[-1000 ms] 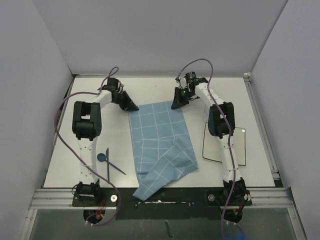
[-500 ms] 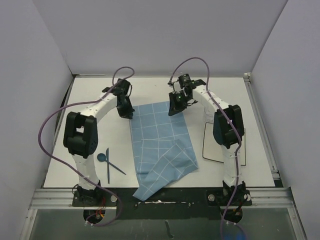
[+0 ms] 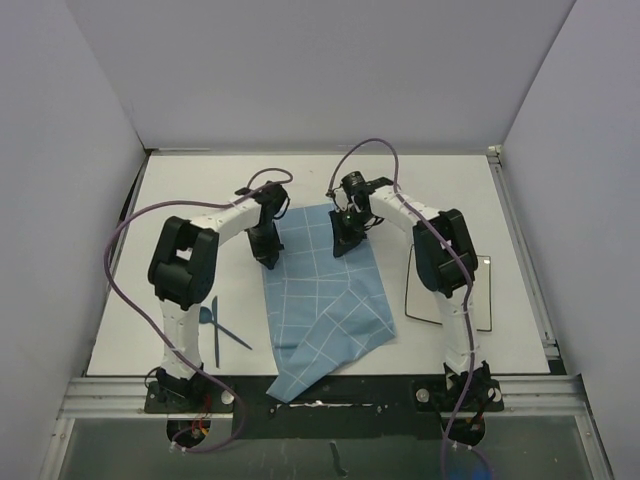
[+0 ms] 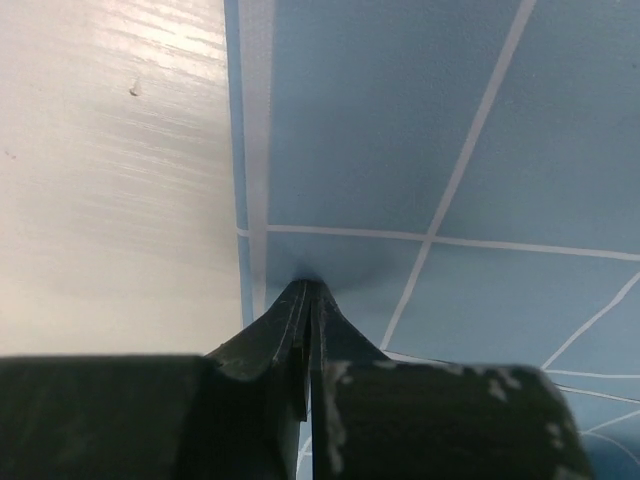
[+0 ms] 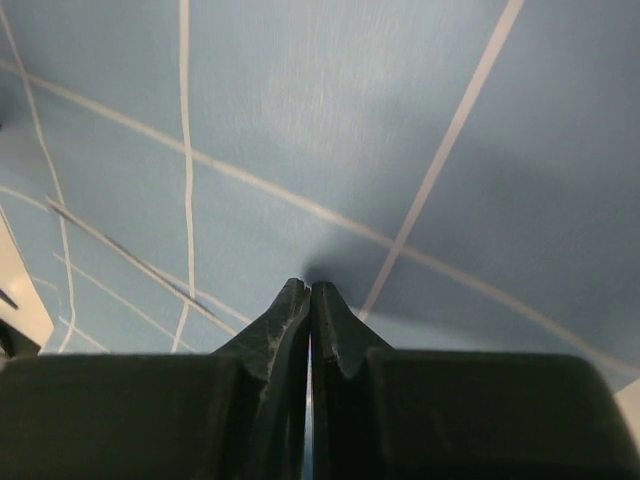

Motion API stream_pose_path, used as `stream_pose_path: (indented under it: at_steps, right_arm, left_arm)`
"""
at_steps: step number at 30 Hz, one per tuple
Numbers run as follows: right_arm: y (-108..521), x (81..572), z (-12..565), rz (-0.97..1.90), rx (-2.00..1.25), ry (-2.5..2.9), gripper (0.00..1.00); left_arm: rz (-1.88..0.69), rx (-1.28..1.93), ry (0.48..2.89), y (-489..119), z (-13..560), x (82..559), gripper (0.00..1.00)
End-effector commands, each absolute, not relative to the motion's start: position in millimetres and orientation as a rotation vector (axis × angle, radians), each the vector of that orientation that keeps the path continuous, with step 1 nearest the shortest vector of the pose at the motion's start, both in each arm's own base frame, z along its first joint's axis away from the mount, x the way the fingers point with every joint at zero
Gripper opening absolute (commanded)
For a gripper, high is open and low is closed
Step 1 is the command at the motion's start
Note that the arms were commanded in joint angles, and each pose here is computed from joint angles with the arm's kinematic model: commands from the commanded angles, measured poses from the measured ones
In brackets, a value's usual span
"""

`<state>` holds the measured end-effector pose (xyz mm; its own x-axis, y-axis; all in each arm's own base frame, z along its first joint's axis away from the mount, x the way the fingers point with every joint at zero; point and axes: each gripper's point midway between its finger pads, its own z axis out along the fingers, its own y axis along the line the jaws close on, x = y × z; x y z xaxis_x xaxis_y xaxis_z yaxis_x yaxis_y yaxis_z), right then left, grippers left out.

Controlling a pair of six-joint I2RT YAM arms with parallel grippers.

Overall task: Set the dinner table for one person
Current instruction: Flatten out the napkin at the center of the board.

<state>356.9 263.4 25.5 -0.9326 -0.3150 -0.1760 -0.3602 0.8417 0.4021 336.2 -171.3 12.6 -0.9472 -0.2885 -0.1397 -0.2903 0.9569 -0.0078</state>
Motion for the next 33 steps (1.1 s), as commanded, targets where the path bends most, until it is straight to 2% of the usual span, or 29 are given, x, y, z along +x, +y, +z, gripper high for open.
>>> stream_pose_path:
  at_steps: [1,11,26,33]
  right_arm:
    - [276.4,393.9,28.8,0.664,-0.548,2.833,0.0]
    - [277.2,428.3,11.9,0.688,-0.527,2.822,0.0]
    - [246.1,493.6,22.4,0.722,-0.366,2.746,0.0]
    - [237.1,499.0,54.5,0.773,-0.336,2.692,0.0]
  left_arm:
    - [0.043,-0.505,3.043,-173.3,-20.9,338.9,0.0]
    - [-0.065,-0.554,3.064,-179.3,-50.1,378.7,0.0]
    - [-0.149,-0.591,2.916,-145.0,-8.0,491.9,0.0]
    - [-0.158,-0.573,2.872,-133.3,22.4,508.3,0.0]
